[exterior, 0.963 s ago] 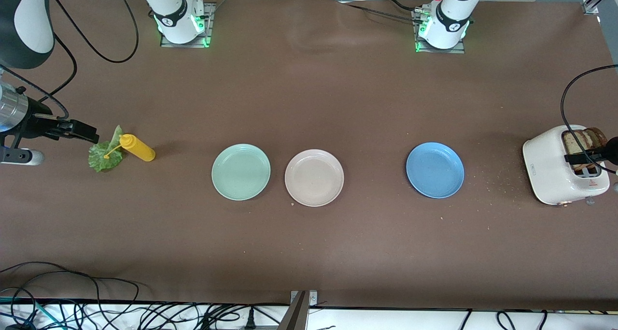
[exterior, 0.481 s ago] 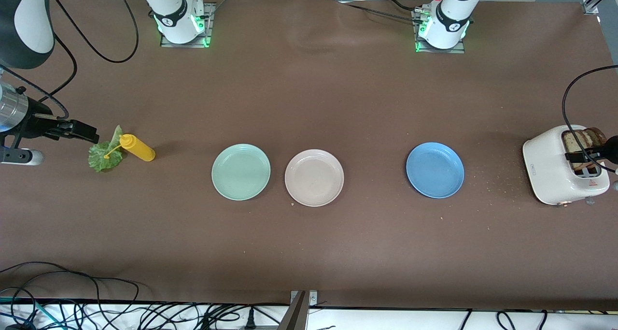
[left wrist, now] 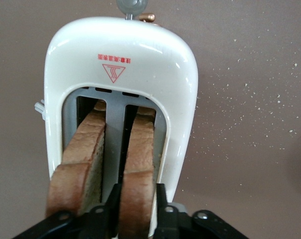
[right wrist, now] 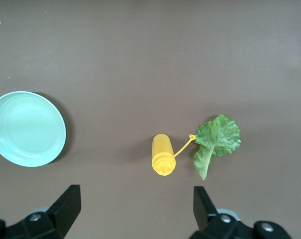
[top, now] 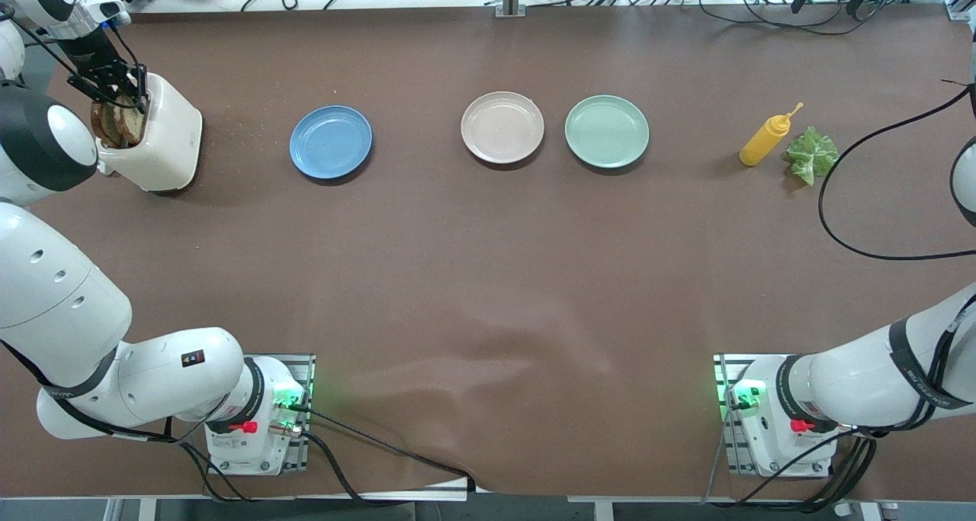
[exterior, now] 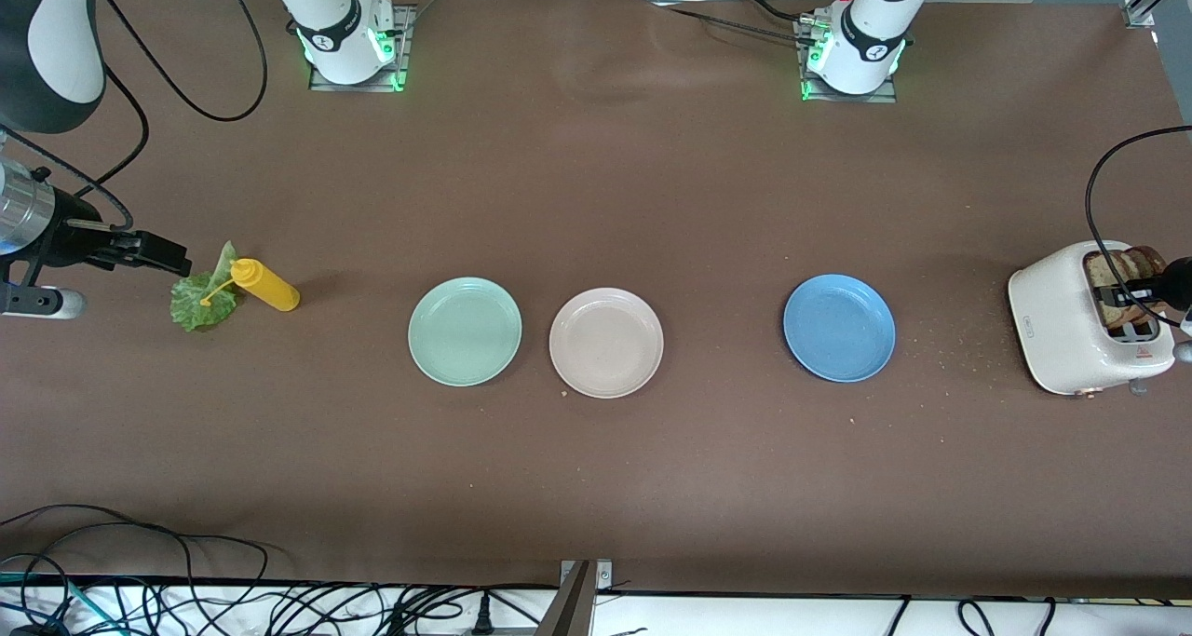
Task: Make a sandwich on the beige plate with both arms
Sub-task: 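Grasp the toast slice with the left gripper and lift it out, then carry the toast with the left gripper and lower it onto the beige plate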
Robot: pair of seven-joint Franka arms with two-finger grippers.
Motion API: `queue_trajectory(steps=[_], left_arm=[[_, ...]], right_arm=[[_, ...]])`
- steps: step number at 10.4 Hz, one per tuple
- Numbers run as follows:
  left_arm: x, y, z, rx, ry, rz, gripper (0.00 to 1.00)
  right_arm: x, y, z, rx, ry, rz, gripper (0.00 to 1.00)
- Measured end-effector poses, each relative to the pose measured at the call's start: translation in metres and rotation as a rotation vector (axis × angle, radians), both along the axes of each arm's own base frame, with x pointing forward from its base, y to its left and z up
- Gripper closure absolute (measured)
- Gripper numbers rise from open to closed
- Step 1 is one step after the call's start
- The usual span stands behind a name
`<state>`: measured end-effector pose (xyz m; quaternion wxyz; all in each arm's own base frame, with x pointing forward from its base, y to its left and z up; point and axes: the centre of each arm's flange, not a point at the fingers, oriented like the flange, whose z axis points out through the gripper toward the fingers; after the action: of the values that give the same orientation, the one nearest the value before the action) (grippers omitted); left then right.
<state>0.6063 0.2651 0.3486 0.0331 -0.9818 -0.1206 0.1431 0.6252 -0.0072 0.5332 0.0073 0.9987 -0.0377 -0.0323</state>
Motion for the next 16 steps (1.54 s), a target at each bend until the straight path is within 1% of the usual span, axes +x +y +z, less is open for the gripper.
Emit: queue_trajectory(steps=[2, 4, 6, 7, 8, 10, 13, 14, 15, 16], left_arm=[[-0.001, 0.001, 0.002, -0.002, -0.002, -0.007, 0.81], [0.000, 0.000, 0.004, 0.011, 0.001, -0.021, 0.83], [0.005, -0.002, 0.015, 0.027, -0.010, -0.035, 0.86], [0.006, -0.004, 0.019, 0.026, -0.010, -0.038, 0.90], [0.009, -0.008, 0.028, 0.024, -0.002, -0.040, 0.90], [0.018, -0.026, 0.064, 0.021, 0.014, -0.058, 0.90], [0.042, -0.090, 0.111, 0.025, 0.000, -0.146, 0.90], [0.047, -0.117, 0.121, 0.004, 0.001, -0.173, 0.90], [0.049, -0.144, 0.126, -0.056, 0.000, -0.180, 0.90], [0.051, -0.167, 0.126, -0.161, -0.012, -0.150, 0.90]], right_arm=[[0.000, 0.000, -0.001, 0.000, 0.001, 0.000, 0.00], [0.000, 0.000, -0.001, 0.000, 0.002, 0.000, 0.00], [0.001, 0.000, -0.002, 0.000, 0.003, 0.000, 0.00], [0.001, 0.000, -0.002, 0.000, 0.003, 0.000, 0.00], [0.001, 0.000, -0.002, 0.000, 0.004, 0.000, 0.00], [0.001, 0.000, -0.002, -0.001, 0.004, 0.000, 0.00], [0.001, 0.000, -0.003, -0.001, 0.005, -0.001, 0.00], [0.001, 0.000, -0.003, -0.001, 0.005, -0.001, 0.00], [0.001, 0.000, -0.003, 0.000, 0.006, -0.001, 0.00], [0.001, 0.000, -0.003, 0.000, 0.007, -0.001, 0.00]])
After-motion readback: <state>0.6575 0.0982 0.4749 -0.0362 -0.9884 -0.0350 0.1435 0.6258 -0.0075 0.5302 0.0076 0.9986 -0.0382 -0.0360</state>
